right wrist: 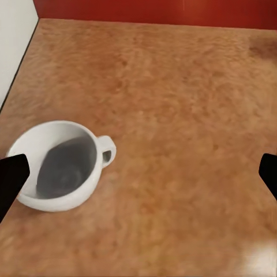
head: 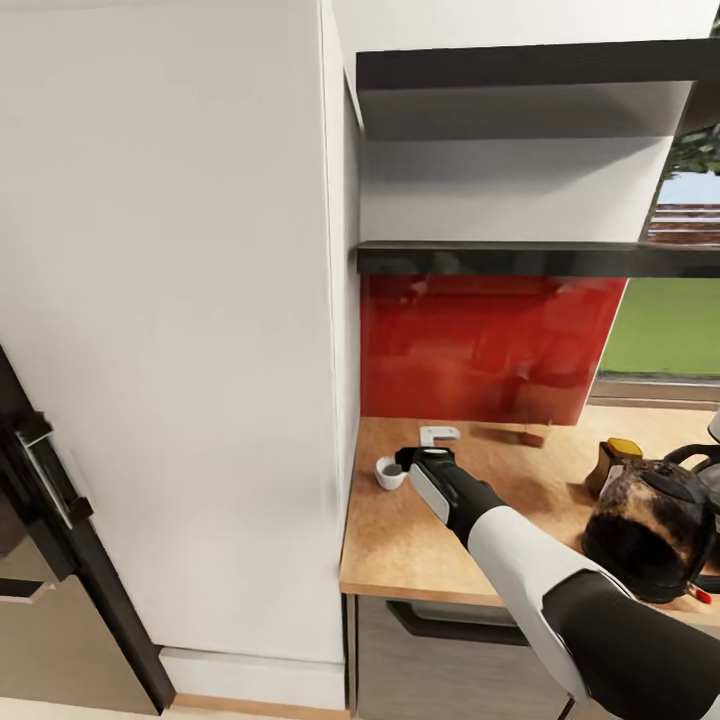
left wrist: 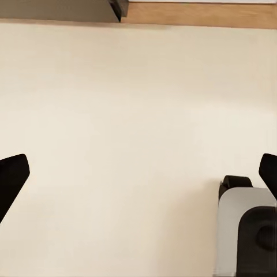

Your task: Set up a coffee station on the kitchen countertop: keep the coffee maker on the countertop, move the bottle of coffee from the kitchen shelf to the counter next to the coffee maker, place a paper coffee filter on top of the coffee maker, put the saucer next to the coffee maker with the coffee cup on the saucer, and place the electric kettle next to the coffee maker.

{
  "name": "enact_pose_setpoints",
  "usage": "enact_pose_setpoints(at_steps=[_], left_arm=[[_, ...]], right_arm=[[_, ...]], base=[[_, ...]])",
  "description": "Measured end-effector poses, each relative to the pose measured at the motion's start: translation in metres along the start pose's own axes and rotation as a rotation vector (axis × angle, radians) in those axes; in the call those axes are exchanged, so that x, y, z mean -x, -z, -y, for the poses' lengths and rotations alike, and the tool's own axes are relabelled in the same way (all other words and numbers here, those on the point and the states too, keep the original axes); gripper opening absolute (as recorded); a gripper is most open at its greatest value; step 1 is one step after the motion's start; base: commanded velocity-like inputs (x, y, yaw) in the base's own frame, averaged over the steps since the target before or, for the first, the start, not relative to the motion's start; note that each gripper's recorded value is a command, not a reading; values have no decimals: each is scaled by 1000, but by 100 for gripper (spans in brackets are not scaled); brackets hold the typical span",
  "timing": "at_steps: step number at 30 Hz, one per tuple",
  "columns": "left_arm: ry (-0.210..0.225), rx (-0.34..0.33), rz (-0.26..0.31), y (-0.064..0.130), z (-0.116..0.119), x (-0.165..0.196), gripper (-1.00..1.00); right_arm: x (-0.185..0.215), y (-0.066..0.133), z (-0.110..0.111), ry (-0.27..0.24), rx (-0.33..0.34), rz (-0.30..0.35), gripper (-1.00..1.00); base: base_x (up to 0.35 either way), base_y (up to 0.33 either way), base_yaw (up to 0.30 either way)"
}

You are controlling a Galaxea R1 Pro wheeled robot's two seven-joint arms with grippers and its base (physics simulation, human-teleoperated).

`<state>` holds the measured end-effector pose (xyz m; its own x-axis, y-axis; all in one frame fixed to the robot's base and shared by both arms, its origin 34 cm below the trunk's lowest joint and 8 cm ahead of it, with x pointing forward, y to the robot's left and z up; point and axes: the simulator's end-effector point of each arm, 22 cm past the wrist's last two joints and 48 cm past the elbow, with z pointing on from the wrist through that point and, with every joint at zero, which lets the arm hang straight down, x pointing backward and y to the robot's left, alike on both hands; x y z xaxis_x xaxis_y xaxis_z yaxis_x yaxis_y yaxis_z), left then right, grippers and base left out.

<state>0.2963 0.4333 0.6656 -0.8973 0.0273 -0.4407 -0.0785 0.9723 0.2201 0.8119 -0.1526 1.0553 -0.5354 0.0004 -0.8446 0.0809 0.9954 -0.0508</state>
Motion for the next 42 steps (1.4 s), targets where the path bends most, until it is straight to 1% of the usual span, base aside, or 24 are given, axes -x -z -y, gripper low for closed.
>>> enact_pose_setpoints(at_steps=[4,13,16,22,32,37,42], left_arm=[[1,-1,-8,0,1,-3,100],[1,-2,-12,0,1,-5,100],[1,-3,-19,1,2,-9,100],[2,-6,-34,2,3,-16,100],[2,-8,-42,3,4,-20,100],[3,-10,-54,4,5,-26,100],[3,-10,-58,4,5,-27,100]], right_arm=[[-1,-1,0,0,-1,-2,100],[-3,-2,1,3,-3,-5,100],[-11,-3,4,4,-9,-23,100],[-13,-4,4,6,-11,-27,100],[-14,-5,5,9,-13,-29,100],[-33,-8,11,16,-28,-71,100],[-38,-9,12,18,-30,-79,100]], base=[[128,28,0],[15,1,0],[246,0,0],[228,0,0],[20,0,0],[0,0,0],[0,0,0]])
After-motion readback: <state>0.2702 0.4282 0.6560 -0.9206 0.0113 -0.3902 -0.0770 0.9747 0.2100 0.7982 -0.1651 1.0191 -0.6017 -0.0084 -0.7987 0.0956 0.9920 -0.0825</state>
